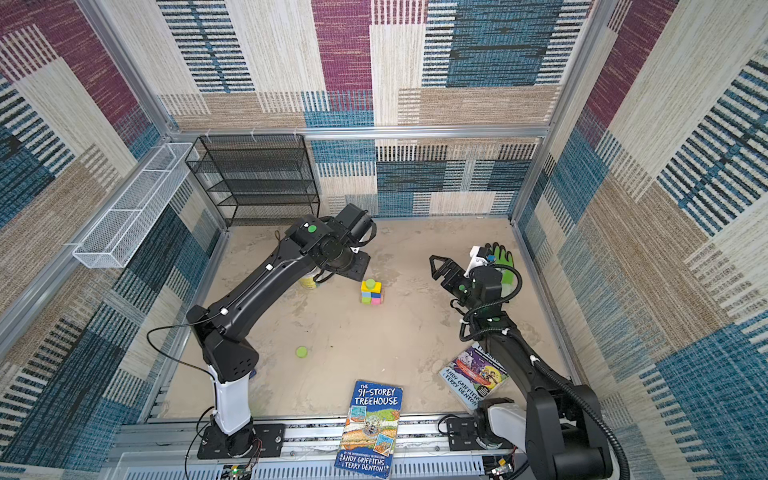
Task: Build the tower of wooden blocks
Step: 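Open the left gripper and raise it away from the stack, then move the left gripper to another green cylinder near the blue tape dispenser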
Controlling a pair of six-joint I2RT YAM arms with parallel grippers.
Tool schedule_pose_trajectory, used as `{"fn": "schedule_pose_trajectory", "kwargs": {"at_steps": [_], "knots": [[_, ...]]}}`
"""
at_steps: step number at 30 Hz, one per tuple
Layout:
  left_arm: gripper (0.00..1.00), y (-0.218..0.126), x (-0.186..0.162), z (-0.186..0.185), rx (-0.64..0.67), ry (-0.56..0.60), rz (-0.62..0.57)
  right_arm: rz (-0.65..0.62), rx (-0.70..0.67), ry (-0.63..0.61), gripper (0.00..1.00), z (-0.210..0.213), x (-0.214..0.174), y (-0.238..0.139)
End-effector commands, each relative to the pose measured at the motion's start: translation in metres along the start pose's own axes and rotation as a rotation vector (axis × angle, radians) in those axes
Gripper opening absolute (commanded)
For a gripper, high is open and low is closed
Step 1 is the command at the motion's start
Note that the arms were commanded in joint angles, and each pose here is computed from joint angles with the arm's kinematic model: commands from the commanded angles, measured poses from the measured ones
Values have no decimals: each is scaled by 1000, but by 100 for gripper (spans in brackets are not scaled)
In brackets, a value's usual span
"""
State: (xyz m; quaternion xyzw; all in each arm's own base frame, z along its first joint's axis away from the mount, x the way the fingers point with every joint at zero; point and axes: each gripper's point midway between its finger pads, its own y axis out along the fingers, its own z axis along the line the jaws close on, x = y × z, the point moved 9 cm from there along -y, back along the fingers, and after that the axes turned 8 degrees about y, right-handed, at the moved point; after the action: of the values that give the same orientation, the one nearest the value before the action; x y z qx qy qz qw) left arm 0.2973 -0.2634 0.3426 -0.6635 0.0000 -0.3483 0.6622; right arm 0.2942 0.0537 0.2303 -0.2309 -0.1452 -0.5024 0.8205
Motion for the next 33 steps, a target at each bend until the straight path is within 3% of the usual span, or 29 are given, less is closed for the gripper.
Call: {"fn": "schedule_pose_trajectory", "kwargs": {"at_steps": [1,14,23,33], "knots": [[62,-18,-13,11,71,-60,-26,-18,8,12,100,1,2,-1],[60,-60,-119,49,119,-299,-114,-31,-62,37,100,-8,4,9],[59,-40,-165,52,124,-353,-23,-35,-79,39,100,-10,4,9],[59,-1,-179,45,182,-304,120,-65,-100,36,100,-9,5,2]]}}
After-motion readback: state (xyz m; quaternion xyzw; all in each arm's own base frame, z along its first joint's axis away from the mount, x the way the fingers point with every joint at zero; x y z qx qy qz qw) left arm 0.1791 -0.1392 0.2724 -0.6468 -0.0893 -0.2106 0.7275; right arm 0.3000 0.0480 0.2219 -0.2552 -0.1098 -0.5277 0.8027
